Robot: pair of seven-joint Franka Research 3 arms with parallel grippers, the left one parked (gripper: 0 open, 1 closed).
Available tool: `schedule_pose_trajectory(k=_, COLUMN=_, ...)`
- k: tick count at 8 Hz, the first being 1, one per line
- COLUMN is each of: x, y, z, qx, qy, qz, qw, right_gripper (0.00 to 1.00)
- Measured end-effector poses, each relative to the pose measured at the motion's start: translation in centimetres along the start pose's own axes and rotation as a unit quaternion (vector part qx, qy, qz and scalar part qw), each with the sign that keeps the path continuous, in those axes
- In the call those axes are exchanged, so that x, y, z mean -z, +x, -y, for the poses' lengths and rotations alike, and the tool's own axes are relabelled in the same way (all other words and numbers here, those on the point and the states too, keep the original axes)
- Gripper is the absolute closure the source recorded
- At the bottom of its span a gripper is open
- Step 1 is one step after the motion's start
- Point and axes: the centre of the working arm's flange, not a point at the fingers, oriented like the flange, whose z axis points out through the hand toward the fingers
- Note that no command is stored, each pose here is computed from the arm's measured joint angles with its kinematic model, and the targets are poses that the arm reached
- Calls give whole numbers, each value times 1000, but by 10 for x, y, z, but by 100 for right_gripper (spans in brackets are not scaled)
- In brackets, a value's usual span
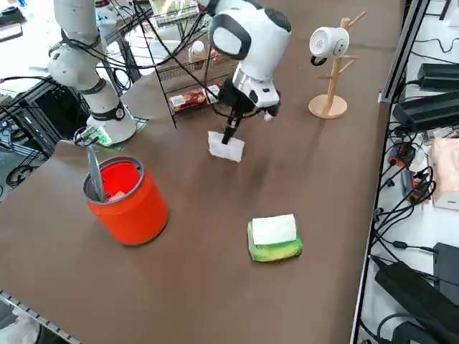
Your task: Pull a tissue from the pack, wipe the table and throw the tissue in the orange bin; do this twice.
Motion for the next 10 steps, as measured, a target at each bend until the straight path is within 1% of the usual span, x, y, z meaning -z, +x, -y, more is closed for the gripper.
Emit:
schedule_pose_trajectory(k=2, x=21, y=-28, z=-26, qx=-3, qy=-47, qz=54, qw=997, right_gripper=99)
schedule_pose_trajectory(k=3, x=34, y=-44, z=-39, qx=-7, qy=-68, qz=82, qw=994, right_gripper=99)
schedule_pose_trajectory(k=4, x=49, y=-60, z=-52, qx=-13, qy=-93, qz=112, qw=989, right_gripper=99)
schedule_pose_trajectory(k=6, x=65, y=-86, z=-71, qx=-25, qy=-137, qz=173, qw=975, right_gripper=99)
schedule_pose_trajectory(k=7, x=65, y=-96, z=-80, qx=-38, qy=-148, qz=197, qw=968, right_gripper=99)
schedule_pose_trajectory(k=8, x=63, y=-103, z=-91, qx=-51, qy=-148, qz=212, qw=965, right_gripper=99)
schedule_pose_trajectory(k=10, x=54, y=-115, z=-116, qx=-71, qy=-151, qz=232, qw=958, right_gripper=99)
